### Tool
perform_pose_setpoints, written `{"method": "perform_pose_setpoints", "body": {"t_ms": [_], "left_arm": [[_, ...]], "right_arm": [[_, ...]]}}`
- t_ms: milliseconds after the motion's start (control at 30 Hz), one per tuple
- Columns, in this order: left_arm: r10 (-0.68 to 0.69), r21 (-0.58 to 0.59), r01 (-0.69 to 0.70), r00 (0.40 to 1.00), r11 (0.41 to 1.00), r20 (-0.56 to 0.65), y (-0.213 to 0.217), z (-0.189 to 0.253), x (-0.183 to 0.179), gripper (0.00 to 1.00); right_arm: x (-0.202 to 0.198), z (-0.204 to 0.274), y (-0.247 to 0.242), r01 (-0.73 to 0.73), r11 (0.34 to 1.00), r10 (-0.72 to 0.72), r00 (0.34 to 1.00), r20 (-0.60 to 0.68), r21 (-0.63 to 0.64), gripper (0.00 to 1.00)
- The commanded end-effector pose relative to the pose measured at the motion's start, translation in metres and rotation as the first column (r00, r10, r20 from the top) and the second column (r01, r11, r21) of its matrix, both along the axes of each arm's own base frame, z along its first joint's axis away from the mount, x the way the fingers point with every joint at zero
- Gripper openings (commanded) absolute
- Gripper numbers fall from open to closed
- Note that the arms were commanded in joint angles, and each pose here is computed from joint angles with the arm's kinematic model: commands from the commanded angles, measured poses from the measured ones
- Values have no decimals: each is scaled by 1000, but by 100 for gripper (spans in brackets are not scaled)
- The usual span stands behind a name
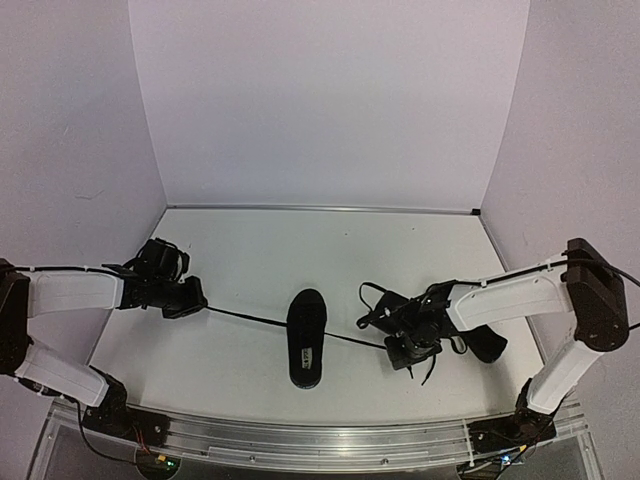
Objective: Tie the shoes
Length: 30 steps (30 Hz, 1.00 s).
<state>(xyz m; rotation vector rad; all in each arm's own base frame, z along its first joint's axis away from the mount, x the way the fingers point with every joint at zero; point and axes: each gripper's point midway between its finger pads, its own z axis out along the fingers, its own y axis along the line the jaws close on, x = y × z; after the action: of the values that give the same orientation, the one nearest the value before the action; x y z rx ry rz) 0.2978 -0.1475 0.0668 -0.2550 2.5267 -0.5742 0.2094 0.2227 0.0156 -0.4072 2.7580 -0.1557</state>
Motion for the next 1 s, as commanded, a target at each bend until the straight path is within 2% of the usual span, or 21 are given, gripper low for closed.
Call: {"method": "perform_pose_setpoints", "body": {"t_ms": [0,200,400,533,700,833,967], "left_arm": [[44,30,-45,998,999,47,12,15,10,0],[22,104,-31,996,994,86,24,24,11,0],[-113,46,114,993,992,-23,-4,-10,0,0],[-99,78,102,994,992,-44,2,-20,-4,0],[-79,113,86,995,990,-67,9,-23,-7,0],[-20,144,25,999,989,-37,20,-10,-3,0],[-31,75,27,998,997,63,11,32,5,0]], "right_arm": [[-6,6,-26,63,996,-62,998,26,-55,0],[-3,3,-19,43,998,-43,999,19,-51,0],[11,-2,30,-71,996,72,997,-5,47,0],[19,-5,50,-117,992,118,993,-14,53,0],[16,-9,41,-113,993,114,993,-14,27,0],[18,-1,24,-52,999,52,998,27,-5,0],[27,38,18,17,998,-24,991,132,57,0]]}}
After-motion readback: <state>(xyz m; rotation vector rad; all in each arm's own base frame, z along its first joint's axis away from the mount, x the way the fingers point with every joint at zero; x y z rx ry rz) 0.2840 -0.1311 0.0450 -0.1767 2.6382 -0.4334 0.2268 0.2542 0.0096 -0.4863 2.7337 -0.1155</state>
